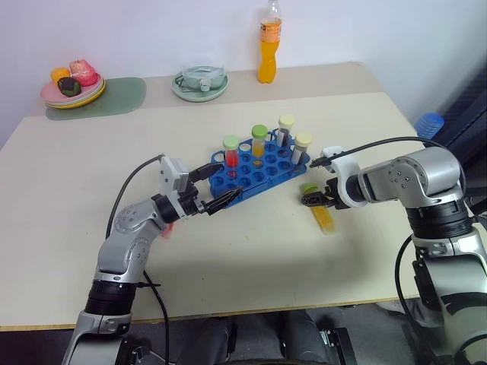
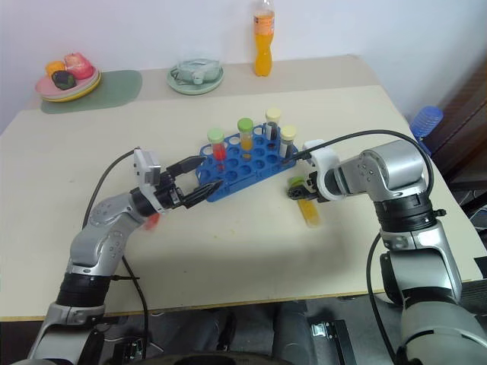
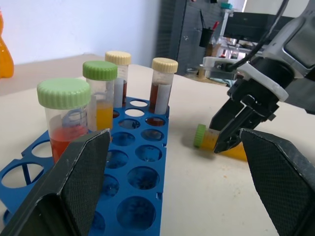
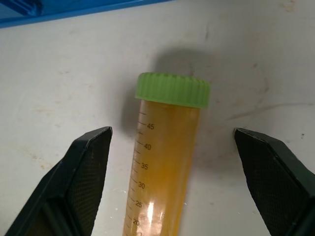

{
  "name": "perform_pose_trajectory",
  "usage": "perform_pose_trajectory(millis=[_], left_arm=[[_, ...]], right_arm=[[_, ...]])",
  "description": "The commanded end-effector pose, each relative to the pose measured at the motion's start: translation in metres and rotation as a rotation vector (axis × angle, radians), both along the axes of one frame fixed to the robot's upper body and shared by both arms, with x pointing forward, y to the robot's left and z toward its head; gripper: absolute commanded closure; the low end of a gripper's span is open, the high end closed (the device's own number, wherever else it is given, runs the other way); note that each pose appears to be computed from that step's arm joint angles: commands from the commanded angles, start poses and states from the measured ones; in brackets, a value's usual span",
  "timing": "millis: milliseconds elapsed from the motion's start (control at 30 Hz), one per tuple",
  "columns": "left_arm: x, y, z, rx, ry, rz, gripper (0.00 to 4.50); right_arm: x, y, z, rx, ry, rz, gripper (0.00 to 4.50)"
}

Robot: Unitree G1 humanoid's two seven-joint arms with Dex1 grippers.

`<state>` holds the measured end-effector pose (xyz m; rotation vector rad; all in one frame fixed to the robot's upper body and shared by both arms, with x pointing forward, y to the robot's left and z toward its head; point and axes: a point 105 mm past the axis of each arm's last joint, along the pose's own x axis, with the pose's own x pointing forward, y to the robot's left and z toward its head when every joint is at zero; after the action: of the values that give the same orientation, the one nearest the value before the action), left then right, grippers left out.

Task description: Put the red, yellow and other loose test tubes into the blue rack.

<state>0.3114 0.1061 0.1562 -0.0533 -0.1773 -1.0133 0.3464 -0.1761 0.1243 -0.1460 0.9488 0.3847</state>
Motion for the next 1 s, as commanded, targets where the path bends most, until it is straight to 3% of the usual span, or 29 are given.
perform_pose_trajectory(millis=[33,100,167,300,433,600,800,1000], left_arm=[[-0.008,0.004,0.007,0.007,-0.036,-0.026,0.18],[-0.009,0.005,0.007,0.006,-0.034,-0.028,0.18],[-0.009,0.005,0.007,0.007,-0.034,-0.03,0.18],[-0.008,0.004,0.009,0.01,-0.035,-0.035,0.18],[-0.008,0.006,0.009,0.014,-0.034,-0.036,0.18],[-0.006,0.009,0.01,0.016,-0.032,-0.033,0.18],[-0.002,0.013,0.012,0.005,-0.034,-0.016,0.18],[0.001,0.019,0.016,-0.006,-0.038,0.007,0.18]], right_arm=[[-0.001,-0.012,-0.015,-0.065,0.03,-0.029,1.73],[-0.002,-0.011,-0.015,-0.08,0.023,-0.006,2.84],[-0.004,-0.009,-0.015,-0.089,0.015,0.026,3.63],[-0.006,-0.008,-0.011,-0.144,-0.042,0.119,3.68],[-0.011,0.003,0.01,-0.178,-0.205,0.331,3.68],[-0.031,0.045,0.056,0.069,-0.449,0.611,3.68],[-0.028,0.084,0.108,0.449,-0.892,0.648,3.68],[-0.021,0.102,0.121,0.685,-1.152,0.546,3.68]])
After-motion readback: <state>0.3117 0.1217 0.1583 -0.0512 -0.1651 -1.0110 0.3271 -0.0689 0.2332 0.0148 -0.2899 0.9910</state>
